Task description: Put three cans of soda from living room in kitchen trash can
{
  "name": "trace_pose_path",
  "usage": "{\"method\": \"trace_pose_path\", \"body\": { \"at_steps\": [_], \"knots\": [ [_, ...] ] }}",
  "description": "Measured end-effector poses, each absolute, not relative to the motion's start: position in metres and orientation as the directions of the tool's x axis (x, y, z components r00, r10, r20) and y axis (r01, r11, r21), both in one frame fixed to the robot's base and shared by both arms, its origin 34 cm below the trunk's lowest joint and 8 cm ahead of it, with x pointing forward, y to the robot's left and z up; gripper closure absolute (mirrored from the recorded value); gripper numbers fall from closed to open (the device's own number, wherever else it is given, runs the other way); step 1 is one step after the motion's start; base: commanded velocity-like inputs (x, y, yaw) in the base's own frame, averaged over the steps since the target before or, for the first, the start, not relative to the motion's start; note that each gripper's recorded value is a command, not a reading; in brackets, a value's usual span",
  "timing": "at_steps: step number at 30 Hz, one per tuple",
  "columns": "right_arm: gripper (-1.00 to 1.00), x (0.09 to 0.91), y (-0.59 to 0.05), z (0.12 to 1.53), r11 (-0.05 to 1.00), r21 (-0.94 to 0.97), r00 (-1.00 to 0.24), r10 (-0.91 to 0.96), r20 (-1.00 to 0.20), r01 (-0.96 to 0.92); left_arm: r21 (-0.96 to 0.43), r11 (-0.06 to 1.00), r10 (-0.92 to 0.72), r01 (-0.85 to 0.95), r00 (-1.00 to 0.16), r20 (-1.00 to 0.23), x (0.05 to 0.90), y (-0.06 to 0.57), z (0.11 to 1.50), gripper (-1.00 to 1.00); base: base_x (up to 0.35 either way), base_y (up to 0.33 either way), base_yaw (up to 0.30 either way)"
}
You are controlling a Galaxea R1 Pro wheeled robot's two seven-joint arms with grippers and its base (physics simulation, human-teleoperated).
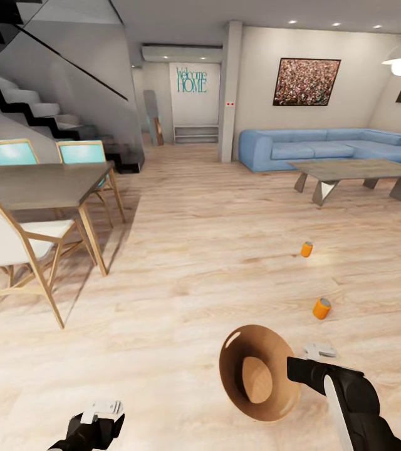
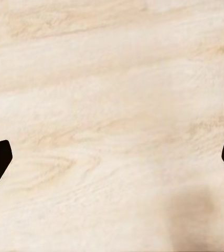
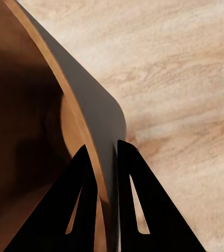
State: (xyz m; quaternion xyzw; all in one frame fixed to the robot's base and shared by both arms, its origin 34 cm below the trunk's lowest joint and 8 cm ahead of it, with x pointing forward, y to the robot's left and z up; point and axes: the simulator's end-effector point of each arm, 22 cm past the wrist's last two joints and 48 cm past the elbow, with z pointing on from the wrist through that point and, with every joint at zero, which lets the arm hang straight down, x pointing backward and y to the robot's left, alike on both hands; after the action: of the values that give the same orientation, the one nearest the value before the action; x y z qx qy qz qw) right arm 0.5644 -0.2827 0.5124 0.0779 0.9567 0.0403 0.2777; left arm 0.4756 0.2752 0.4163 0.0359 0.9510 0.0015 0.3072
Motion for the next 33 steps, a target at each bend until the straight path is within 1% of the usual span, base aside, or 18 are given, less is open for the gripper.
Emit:
{"method": "trace_pose_path", "body": {
  "at_steps": [21,27,33],
  "knots": [
    [1.00,0.5646,-0.2827,0.5127,0.985,0.120,-0.833,0.171,-0.526,0.126,0.027,0.998,0.069,0.065,-0.809,-0.583,0.4754,0.2758,0.4160,-1.00,0.338,0.000,-0.001],
    [1.00,0.5643,-0.2836,0.5125,0.985,0.118,-0.834,0.172,-0.525,0.128,0.027,0.997,0.069,0.066,-0.809,-0.584,0.4755,0.2758,0.4162,-1.00,0.338,0.000,-0.139],
    [1.00,0.5645,-0.2821,0.5127,0.984,0.126,-0.833,0.176,-0.525,0.128,0.027,0.997,0.069,0.066,-0.809,-0.583,0.4754,0.2759,0.4160,-1.00,0.338,0.000,-0.048]
  ]
}}
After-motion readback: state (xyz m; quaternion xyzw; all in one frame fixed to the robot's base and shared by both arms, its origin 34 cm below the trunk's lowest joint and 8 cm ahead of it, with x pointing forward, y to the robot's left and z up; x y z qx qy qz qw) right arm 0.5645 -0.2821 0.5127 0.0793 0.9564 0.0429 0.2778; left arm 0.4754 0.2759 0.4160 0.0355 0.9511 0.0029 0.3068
